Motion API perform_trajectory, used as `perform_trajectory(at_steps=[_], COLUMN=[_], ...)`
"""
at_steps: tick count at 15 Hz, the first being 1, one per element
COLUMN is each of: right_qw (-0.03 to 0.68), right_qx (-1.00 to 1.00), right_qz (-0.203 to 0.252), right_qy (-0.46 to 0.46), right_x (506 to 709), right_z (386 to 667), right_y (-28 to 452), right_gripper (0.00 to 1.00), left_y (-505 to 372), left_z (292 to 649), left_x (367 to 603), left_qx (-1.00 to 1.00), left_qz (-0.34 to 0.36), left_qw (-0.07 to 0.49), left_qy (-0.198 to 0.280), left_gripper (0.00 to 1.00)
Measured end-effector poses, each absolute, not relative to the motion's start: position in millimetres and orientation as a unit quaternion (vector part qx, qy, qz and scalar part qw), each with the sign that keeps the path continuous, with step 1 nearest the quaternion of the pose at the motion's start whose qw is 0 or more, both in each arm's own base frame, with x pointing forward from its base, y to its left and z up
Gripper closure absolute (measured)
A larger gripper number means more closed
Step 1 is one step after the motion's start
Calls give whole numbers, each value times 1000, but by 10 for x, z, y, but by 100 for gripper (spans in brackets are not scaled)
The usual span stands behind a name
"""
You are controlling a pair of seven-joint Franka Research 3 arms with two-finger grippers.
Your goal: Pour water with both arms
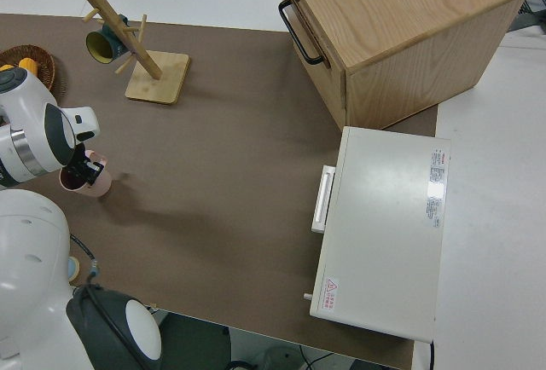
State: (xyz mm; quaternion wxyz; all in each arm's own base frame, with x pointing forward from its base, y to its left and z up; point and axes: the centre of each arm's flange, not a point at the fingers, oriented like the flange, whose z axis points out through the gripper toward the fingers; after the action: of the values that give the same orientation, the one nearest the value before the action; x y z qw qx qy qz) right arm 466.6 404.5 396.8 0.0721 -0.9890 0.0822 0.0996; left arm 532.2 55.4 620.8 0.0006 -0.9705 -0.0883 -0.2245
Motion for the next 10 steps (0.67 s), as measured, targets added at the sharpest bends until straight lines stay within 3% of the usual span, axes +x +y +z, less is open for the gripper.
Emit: perform_trajectory(at_steps=[5, 10], right_qw=[95, 110], right_qx=[-982, -978], right_qz=[98, 98], right_qy=[134, 148], right_x=[4912, 5087], right_z=[3846, 3711], right_y=[4607, 4731], right_gripper=[94, 94], left_y=[248, 208], left_z=[6008, 5802], left_x=[5321, 5304], left_qx=[-975, -975], left_qz=[-206, -209], left_qw=[-6, -6], left_qy=[-82, -78], left_gripper=[37, 37])
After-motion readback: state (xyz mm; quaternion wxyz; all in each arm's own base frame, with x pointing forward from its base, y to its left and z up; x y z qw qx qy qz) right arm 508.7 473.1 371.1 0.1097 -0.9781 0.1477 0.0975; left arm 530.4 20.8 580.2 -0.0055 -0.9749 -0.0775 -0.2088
